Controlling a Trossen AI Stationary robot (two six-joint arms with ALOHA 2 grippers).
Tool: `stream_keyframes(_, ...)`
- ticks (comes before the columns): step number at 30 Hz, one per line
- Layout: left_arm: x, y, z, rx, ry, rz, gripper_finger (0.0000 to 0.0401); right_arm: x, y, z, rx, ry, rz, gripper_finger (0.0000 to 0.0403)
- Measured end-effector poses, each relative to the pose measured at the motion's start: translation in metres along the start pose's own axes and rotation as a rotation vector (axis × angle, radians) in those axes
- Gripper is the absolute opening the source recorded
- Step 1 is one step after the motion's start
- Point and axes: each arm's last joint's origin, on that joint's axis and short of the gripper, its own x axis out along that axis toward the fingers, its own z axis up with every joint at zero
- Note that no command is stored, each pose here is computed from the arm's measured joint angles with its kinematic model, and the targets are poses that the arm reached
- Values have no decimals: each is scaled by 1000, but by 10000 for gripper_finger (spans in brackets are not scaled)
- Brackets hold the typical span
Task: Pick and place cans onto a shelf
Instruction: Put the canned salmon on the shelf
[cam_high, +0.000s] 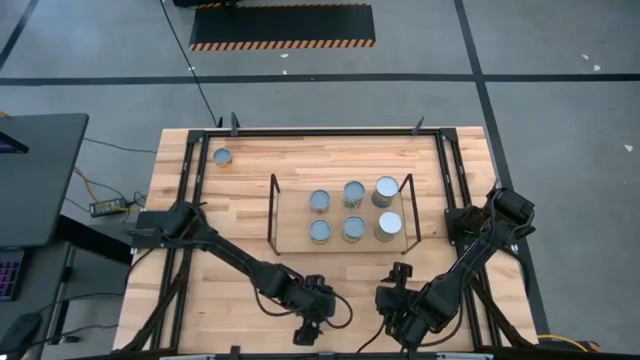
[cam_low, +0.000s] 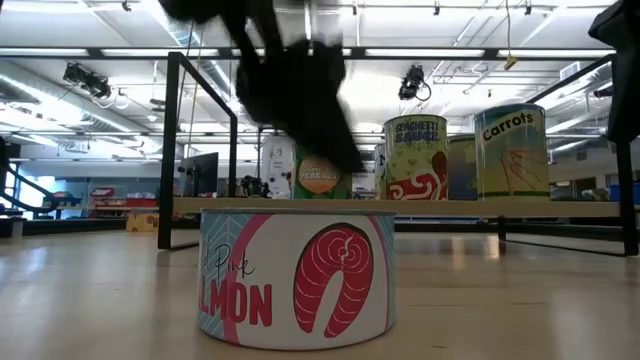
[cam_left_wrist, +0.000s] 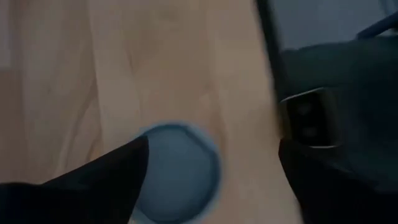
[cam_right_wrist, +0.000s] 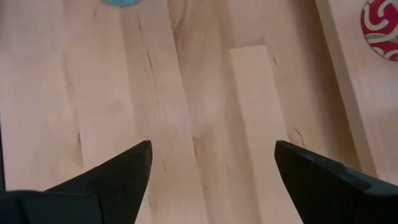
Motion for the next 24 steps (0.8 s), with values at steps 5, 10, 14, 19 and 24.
stream_keyframes(5,10,1,-4,32,-18,56,386,0,1,0,15,-5,6,347)
stream_keyframes(10,10,-7,-8,103,-56,150,387,0,1,0,18,-7,11,347)
stream_keyframes(14,10,-11,-11,117,-58,172,387,0,1,0,13,-7,11,347)
stream_keyframes(19,10,-12,-12,129,-59,195,387,0,1,1,11,-13,9,347)
stream_keyframes(24,23,-4,-20,130,-6,218,387,0,2,2,16,-21,15,347)
